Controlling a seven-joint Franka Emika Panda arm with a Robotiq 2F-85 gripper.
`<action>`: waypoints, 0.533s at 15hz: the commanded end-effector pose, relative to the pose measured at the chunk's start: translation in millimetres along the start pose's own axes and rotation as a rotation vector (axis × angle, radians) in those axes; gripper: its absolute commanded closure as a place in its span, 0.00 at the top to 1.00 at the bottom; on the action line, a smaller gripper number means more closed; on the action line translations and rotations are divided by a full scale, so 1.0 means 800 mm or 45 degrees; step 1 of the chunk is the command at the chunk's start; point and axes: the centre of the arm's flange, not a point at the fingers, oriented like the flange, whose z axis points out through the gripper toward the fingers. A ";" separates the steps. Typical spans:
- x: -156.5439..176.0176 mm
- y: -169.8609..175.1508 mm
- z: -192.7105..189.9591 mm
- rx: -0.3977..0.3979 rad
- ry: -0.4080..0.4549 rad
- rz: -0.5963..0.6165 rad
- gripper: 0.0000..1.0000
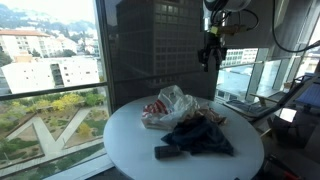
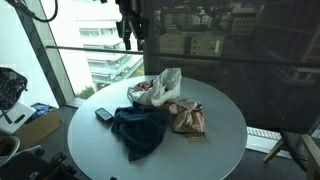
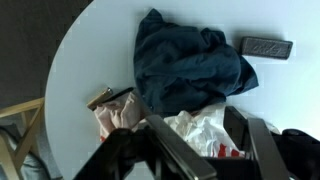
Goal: Move the shirt to the right then pick it up
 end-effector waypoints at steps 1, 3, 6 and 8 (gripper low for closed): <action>-0.020 0.002 0.089 0.118 -0.032 -0.046 0.41; -0.026 0.000 0.144 0.119 -0.026 -0.050 0.63; -0.037 -0.002 0.212 0.097 -0.034 -0.059 0.92; -0.043 -0.005 0.248 0.079 -0.043 -0.068 1.00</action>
